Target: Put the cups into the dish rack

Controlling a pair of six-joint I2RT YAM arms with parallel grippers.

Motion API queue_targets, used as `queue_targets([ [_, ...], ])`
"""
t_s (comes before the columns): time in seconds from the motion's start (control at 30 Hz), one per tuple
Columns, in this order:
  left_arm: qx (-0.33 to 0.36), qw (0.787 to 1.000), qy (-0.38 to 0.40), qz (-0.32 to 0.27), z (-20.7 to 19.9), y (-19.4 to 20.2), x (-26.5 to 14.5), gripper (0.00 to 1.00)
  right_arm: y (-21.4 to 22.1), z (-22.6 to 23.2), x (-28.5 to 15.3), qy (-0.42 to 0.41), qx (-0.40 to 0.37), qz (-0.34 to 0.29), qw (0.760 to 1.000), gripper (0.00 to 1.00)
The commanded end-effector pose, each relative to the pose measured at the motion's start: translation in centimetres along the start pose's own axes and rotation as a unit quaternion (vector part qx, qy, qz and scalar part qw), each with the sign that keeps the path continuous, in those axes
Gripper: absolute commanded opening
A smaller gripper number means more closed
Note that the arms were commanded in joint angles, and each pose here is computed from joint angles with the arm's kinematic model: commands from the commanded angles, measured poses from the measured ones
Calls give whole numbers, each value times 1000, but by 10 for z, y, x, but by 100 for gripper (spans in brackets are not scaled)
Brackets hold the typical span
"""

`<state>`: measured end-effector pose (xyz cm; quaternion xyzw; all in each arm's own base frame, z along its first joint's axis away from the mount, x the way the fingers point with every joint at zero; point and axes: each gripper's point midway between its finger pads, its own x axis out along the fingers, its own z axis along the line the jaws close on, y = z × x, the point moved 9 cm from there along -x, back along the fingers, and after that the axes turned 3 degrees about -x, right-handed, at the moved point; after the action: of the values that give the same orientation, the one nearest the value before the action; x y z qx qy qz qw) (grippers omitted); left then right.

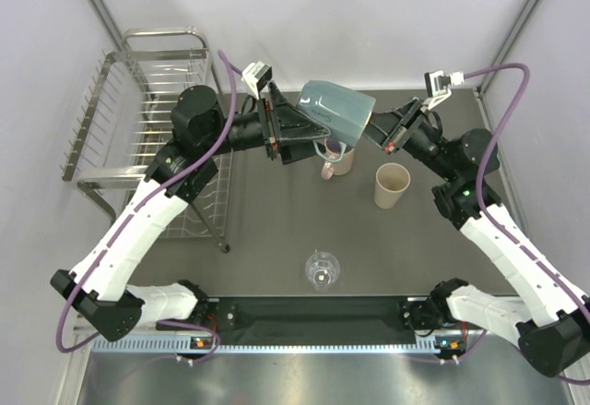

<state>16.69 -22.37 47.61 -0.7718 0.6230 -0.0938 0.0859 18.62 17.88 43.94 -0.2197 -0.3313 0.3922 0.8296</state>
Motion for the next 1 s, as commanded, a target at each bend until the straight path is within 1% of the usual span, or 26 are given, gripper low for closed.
queue_targets([
  [0.0,11,1000,26,-8,-7,-3,1,79,-15,31,6,-73,-42,-72,994,0],
  [0.13,10,1000,27,-11,-8,-3,0,71,-12,27,7,-67,-37,-77,994,0],
  [0.17,8,1000,26,-12,-7,-4,0,64,-12,27,7,-67,-35,-77,994,0],
  [0.27,4,1000,24,-13,-5,-2,0,51,-7,26,9,-65,-29,-85,994,0],
  [0.33,-2,1000,23,-12,-3,-3,1,45,-3,25,10,-59,-24,-90,994,0],
  [0.37,-2,1000,26,-13,-3,-3,1,36,-2,25,11,-56,-20,-96,994,0],
  [0.4,-3,1000,26,-12,-3,-3,2,30,-1,24,12,-53,-21,-98,994,0],
  [0.47,-3,1000,27,-10,-3,-5,3,12,2,23,14,-48,-19,-100,994,0],
  [0.5,-3,1000,28,-8,-4,-4,3,0,2,22,16,-46,-17,-99,994,0],
  [0.53,-4,1000,23,-9,-3,-5,3,0,3,20,18,-38,-13,-94,995,0],
  [0.57,16,999,24,-16,-9,-6,1,0,4,18,18,-32,-12,-89,995,0],
  [0.6,10,1000,0,-17,-5,-5,1,0,3,18,19,-24,-14,-84,996,0],
  [0.63,16,999,-17,-29,-4,-8,1,0,6,14,18,-3,-12,-71,997,1],
  [0.67,65,997,-17,-38,-18,-10,-5,0,7,12,16,10,-20,-65,998,13],
  [0.7,45,995,-74,-41,-4,-13,-4,0,7,12,15,21,-23,-60,998,23],
  [0.73,98,991,-76,-51,-22,-16,-11,0,13,2,13,66,-15,-38,997,34],
  [0.77,104,988,-102,-59,-21,-21,-15,0,14,0,9,84,-32,-30,996,43],
  [0.8,90,984,-146,-56,-10,-25,-16,0,12,2,7,96,-41,-24,994,55],
  [0.83,123,979,-148,-65,-23,-29,-24,0,14,-1,3,118,-46,-12,992,59],
  [0.87,127,974,-166,-85,-23,-40,-33,0,17,-6,-5,157,-58,5,986,64],
  [0.9,118,970,-192,-88,-17,-46,-39,0,21,-11,-12,187,-59,22,980,66],
  [0.93,145,965,-194,-100,-25,-51,-49,0,22,-13,-19,207,-75,27,975,67],
  [0.97,146,958,-211,-130,-23,-64,-63,0,29,-20,-30,249,-70,56,964,68],
])
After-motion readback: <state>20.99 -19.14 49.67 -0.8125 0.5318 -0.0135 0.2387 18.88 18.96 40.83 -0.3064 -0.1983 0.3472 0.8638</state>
